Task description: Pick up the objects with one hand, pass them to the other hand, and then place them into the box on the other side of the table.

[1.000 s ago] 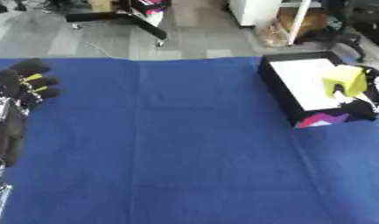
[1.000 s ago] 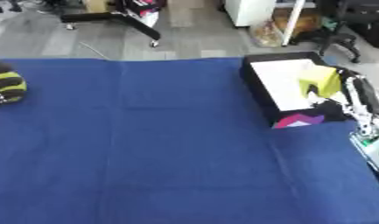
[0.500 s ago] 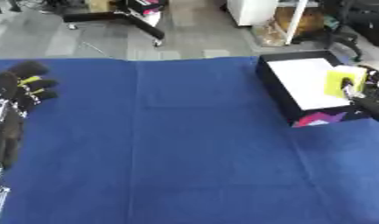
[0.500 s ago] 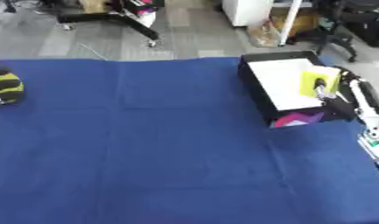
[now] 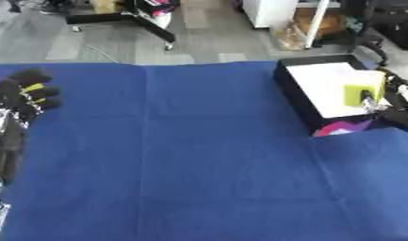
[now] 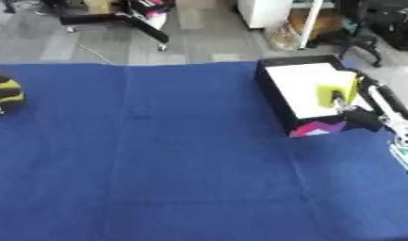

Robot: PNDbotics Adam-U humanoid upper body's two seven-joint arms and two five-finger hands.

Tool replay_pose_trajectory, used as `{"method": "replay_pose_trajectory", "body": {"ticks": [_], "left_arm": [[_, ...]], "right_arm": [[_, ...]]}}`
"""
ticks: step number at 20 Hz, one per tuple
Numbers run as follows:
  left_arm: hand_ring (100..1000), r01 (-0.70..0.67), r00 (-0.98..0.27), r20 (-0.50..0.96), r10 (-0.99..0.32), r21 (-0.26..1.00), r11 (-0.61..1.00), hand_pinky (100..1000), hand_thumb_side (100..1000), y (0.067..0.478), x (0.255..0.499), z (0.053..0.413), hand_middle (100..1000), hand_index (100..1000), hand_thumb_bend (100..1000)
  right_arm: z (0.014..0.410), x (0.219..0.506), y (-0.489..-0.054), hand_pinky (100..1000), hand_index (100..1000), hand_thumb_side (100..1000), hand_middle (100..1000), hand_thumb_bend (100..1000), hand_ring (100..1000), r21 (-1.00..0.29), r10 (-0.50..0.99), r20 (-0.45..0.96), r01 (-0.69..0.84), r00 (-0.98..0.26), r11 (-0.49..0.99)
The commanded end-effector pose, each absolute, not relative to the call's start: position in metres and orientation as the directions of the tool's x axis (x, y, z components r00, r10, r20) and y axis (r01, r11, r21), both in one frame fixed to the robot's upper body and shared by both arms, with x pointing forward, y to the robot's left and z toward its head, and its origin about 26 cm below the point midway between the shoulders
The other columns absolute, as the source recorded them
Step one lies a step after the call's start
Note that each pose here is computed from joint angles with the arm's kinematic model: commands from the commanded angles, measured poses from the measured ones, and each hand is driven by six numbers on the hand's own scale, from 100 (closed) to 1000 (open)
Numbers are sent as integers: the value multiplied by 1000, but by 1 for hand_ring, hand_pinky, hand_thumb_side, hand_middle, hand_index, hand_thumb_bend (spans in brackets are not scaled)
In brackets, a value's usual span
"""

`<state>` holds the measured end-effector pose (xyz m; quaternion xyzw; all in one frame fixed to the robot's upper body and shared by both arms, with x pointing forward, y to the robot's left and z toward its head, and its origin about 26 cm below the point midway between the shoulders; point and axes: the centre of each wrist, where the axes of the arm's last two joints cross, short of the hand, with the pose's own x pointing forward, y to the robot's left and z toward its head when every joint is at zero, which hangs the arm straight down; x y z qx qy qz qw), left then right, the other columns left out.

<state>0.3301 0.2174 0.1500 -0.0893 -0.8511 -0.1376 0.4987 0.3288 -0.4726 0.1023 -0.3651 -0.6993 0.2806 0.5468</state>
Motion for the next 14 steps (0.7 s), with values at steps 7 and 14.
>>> {"method": "replay_pose_trajectory", "body": {"ticks": [7, 14], "left_arm": [[741, 289, -511, 859, 20, 150, 945, 761, 735, 218, 329, 156, 755, 839, 530], [741, 290, -512, 858, 22, 149, 945, 761, 734, 218, 329, 156, 755, 839, 527]], "right_arm": [[126, 329, -482, 936, 1000, 572, 800, 100, 953, -820, 852, 502, 232, -146, 523], [126, 329, -482, 937, 1000, 559, 801, 100, 953, -823, 854, 500, 227, -144, 520]]}}
